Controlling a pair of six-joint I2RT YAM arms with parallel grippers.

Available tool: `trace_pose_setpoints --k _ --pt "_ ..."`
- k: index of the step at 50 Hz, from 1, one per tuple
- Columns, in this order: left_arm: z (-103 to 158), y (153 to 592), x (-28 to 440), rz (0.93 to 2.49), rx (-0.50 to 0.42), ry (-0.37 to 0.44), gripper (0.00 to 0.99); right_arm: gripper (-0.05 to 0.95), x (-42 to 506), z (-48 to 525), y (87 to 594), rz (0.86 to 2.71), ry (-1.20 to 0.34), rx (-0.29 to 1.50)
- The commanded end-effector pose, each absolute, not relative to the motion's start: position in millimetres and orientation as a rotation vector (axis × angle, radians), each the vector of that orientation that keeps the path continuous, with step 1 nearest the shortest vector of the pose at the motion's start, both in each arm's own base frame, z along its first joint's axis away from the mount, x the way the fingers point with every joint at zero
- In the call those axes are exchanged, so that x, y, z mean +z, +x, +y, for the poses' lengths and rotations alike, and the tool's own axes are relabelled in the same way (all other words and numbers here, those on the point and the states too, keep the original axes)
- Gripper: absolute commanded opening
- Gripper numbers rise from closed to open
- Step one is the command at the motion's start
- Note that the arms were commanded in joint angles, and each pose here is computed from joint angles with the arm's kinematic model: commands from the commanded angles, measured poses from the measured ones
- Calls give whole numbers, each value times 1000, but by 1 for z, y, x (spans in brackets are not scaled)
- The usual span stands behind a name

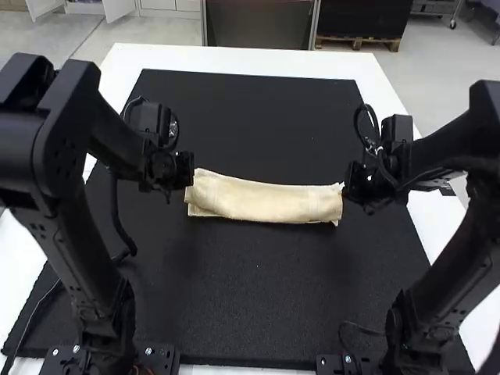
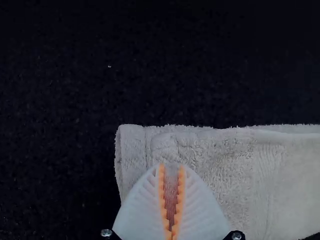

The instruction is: Fold the towel.

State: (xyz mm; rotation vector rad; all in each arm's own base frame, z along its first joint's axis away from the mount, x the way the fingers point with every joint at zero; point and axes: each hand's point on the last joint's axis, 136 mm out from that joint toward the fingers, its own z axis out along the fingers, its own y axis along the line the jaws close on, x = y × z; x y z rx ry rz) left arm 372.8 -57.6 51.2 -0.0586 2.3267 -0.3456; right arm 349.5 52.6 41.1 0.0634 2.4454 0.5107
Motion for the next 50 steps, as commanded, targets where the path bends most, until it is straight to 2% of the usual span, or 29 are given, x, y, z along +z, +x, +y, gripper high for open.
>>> trace_pose_setpoints --k 1,18,28,29,32,38,40,41,43,45,46,47,50 --pt "-56 374 44 2333 -342 -69 28 -23 48 57 361 2412 60 491" --pt "-40 372 12 2382 -312 -107 28 -25 42 65 383 2374 43 495" --pt "-40 371 8 2388 -295 -70 33 -25 35 63 383 2380 55 488" --pt "-41 371 8 2387 -295 -64 44 -25 35 64 383 2380 53 490" --pt "-41 373 9 2379 -287 -49 193 -25 34 63 385 2383 56 488" --pt "-41 373 8 2382 -286 -44 205 -23 34 62 386 2382 61 488" --pt "-41 373 8 2382 -286 -42 266 -20 34 61 386 2383 68 487" --pt "-41 373 8 2382 -284 -39 346 5 33 61 386 2385 68 488" --pt "-41 373 9 2382 -283 -37 490 123 33 61 386 2385 69 486" --pt "-41 372 8 2384 -280 -28 625 395 33 60 386 2388 71 485" --pt "-41 372 8 2386 -277 -21 684 462 33 60 386 2386 71 485" --pt "-41 372 8 2387 -271 -13 736 469 34 60 386 2384 72 484" --pt "-41 371 7 2391 -271 -7 807 549 36 60 387 2378 65 483"
